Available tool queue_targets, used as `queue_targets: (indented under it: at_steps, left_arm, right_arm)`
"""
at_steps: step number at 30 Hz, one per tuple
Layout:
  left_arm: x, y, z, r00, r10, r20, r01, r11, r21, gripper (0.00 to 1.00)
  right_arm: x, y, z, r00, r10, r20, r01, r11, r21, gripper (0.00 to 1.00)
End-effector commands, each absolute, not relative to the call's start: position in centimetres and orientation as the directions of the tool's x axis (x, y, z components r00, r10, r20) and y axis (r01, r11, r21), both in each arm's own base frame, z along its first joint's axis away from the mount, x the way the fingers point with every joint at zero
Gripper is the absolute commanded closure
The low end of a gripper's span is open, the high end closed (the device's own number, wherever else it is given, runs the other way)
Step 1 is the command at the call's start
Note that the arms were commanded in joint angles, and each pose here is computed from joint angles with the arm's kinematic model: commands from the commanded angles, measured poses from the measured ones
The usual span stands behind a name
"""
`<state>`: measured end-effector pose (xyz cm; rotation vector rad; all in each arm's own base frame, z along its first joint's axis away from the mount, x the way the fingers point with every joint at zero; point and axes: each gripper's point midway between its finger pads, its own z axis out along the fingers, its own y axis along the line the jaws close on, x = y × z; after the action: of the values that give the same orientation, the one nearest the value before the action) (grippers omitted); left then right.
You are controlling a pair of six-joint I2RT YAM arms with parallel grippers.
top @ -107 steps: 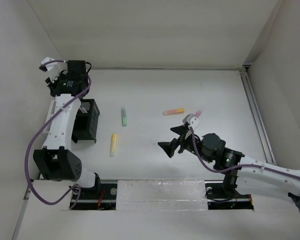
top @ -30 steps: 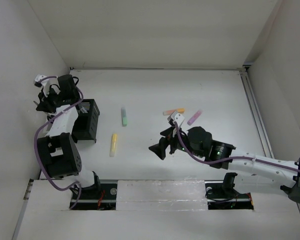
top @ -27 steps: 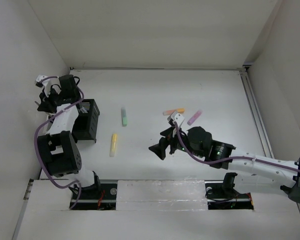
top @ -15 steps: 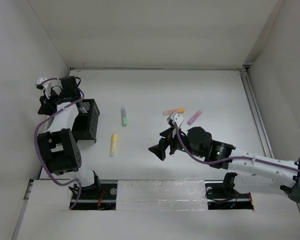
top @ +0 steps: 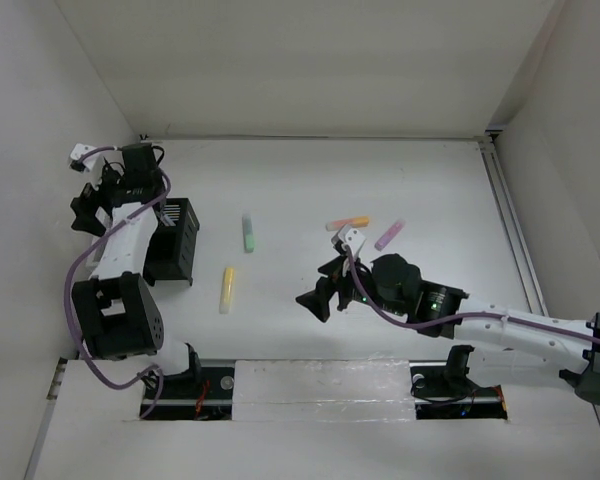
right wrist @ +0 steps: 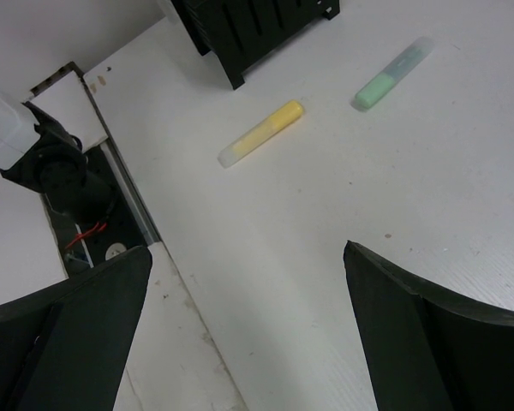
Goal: Sort the stationery into containers
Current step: Place the scissors in the storage box, then pick up the pen from the center of the board.
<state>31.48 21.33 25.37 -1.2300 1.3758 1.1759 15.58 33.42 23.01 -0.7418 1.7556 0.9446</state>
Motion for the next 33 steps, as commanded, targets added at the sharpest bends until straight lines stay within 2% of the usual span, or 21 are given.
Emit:
queue_targets:
  at_steps: [1,5,6,7,10,13,14,16,18,20,21,24,25,28,30,33]
  left_arm:
    - [31.6,20.5,30.7,0.089,-0.158,-0.983,-0.981,0.156,-0.114,0.00]
    - [32.5,17.7,33.6,0.201,-0.259,-0.945,-0.881,0.373,-0.290,0.00]
    - [32.0,16.8,36.4,0.281,-0.268,-0.921,-0.814,0.441,-0.377,0.00]
    - [33.3,14.6,36.2,0.246,-0.327,-0.913,-0.722,0.566,-0.397,0.00]
    - [32.6,9.3,38.9,0.288,-0.410,-0.865,-0.449,0.741,-0.500,0.00]
    - [30.6,4.1,40.9,0.296,-0.427,-0.854,-0.259,0.825,-0.502,0.00]
    - [30.0,3.1,41.0,0.283,-0.420,-0.862,-0.244,0.838,-0.488,0.00]
    - [29.2,-0.7,41.4,0.202,-0.449,-0.870,-0.123,0.870,-0.478,0.00]
    - [28.8,-5.7,39.8,0.038,-0.417,-0.908,0.073,0.907,-0.414,0.00]
    - [28.8,-9.4,35.1,-0.189,-0.363,-0.913,0.179,0.901,-0.395,0.00]
    - [28.5,-10.9,32.7,-0.306,-0.365,-0.879,0.202,0.878,-0.434,0.00]
    - [27.6,-11.6,26.1,-0.502,-0.321,-0.803,0.145,0.884,-0.444,0.00]
    - [27.3,-10.7,23.1,-0.540,-0.332,-0.773,0.065,0.900,-0.432,0.00]
    - [25.9,-10.5,21.7,-0.544,-0.348,-0.763,0.003,0.909,-0.416,0.00]
    - [24.8,-14.2,21.2,-0.588,-0.235,-0.774,0.157,0.906,-0.394,0.00]
    - [25.1,-14.1,18.1,-0.666,-0.196,-0.720,0.074,0.943,-0.325,0.00]
  right_arm:
    - [16.4,34.1,26.4,-0.287,0.023,-0.958,-0.815,0.520,0.257,0.00]
    - [18.8,33.5,27.1,-0.279,0.026,-0.960,-0.737,0.635,0.231,0.00]
    - [19.5,33.7,26.1,-0.299,-0.001,-0.954,-0.707,0.671,0.221,0.00]
    - [20.2,33.6,25.8,-0.314,-0.014,-0.949,-0.676,0.705,0.214,0.00]
    - [22.1,33.4,23.8,-0.385,-0.088,-0.919,-0.565,0.809,0.159,0.00]
    - [22.9,33.0,22.7,-0.418,-0.096,-0.903,-0.499,0.855,0.141,0.00]
    - [23.0,33.0,23.0,-0.418,-0.074,-0.906,-0.485,0.861,0.154,0.00]
    - [23.1,32.1,22.4,-0.412,-0.055,-0.909,-0.462,0.873,0.157,0.00]
    - [23.3,31.6,22.7,-0.404,-0.028,-0.914,-0.438,0.884,0.167,0.00]
    - [23.7,30.7,22.5,-0.406,-0.011,-0.914,-0.398,0.902,0.166,0.00]
    - [24.2,29.6,22.3,-0.409,-0.019,-0.912,-0.370,0.917,0.147,0.00]
    - [26.2,26.6,23.0,-0.426,0.070,-0.902,-0.231,0.956,0.183,0.00]
    - [26.9,25.0,22.9,-0.439,0.079,-0.895,-0.183,0.967,0.175,0.00]
    - [27.2,23.7,24.4,-0.398,0.124,-0.909,-0.179,0.961,0.209,0.00]
    - [27.3,23.6,25.1,-0.379,0.158,-0.912,-0.203,0.947,0.248,0.00]
    - [28.2,23.0,24.8,-0.384,0.166,-0.908,-0.200,0.945,0.257,0.00]
